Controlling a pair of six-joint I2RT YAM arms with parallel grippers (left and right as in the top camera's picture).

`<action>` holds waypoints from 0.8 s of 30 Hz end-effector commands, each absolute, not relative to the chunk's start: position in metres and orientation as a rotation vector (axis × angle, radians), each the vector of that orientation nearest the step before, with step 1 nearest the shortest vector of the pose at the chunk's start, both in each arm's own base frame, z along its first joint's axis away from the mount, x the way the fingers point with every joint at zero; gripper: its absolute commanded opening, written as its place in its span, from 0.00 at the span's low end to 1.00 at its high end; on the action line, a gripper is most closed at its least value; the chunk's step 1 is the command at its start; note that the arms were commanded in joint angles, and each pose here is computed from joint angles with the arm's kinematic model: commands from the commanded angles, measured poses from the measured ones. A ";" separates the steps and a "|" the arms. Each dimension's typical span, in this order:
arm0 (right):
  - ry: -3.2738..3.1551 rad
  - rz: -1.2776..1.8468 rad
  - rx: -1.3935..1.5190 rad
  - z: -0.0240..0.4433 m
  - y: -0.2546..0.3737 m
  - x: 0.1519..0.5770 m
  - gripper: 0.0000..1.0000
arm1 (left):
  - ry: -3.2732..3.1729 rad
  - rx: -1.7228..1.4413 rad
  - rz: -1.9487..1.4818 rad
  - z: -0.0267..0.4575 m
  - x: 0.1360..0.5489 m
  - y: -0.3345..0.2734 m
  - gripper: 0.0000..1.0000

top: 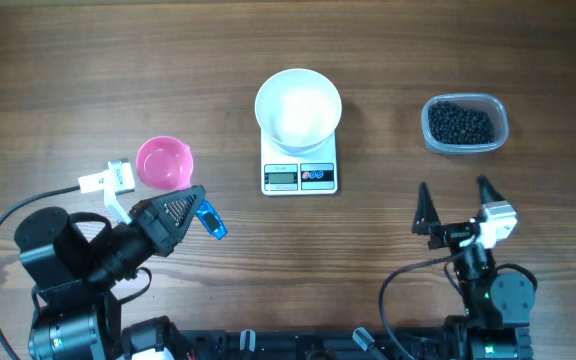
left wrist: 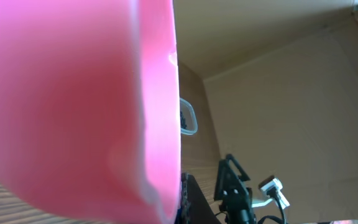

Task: Scoop item into bowl and weigh 150g on scale
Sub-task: 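Carry the scoop right toward the right gripper over the scale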

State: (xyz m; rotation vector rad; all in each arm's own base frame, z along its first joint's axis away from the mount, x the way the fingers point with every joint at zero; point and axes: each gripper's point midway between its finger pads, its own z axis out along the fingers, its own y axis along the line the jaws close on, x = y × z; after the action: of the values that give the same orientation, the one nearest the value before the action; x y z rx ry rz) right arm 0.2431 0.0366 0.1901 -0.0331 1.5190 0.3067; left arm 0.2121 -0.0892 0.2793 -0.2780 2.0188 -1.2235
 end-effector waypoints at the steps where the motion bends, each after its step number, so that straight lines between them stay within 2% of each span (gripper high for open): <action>1: 1.587 0.940 0.188 0.187 0.079 0.227 1.00 | 2.018 -0.285 -1.295 0.282 0.207 -0.096 0.04; 4: 1.551 1.241 0.498 0.195 0.079 0.227 1.00 | 2.015 -0.243 -1.333 0.286 0.202 -0.101 0.04; 5: 1.482 1.372 0.555 0.212 0.081 0.224 1.00 | 2.014 -0.237 -1.342 0.286 0.201 -0.102 0.04; 6: 1.421 1.387 0.455 0.232 0.085 0.218 0.99 | 2.012 -0.230 -1.348 0.287 0.201 -0.102 0.04; 9: 1.244 1.345 0.146 0.288 0.095 0.189 1.00 | 2.016 -0.218 -1.372 0.289 0.199 -0.107 0.04; 15: 1.271 1.161 0.175 0.345 0.081 0.180 1.00 | 1.964 -0.114 -1.433 0.314 0.198 -0.125 0.04; 19: 1.424 1.027 0.202 0.362 0.077 0.180 0.99 | 1.958 -0.153 -1.334 0.321 0.212 -0.124 0.04; 24: 1.692 1.025 0.322 0.354 0.081 0.190 1.00 | 1.950 -0.262 -1.322 0.324 0.236 -0.130 0.04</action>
State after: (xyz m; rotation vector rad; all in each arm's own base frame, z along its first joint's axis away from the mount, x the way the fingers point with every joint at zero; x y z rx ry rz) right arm 0.1810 0.0802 0.3496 0.3253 1.6057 1.0734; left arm 0.2150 -0.1317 0.3132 -0.1473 1.9846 -1.3544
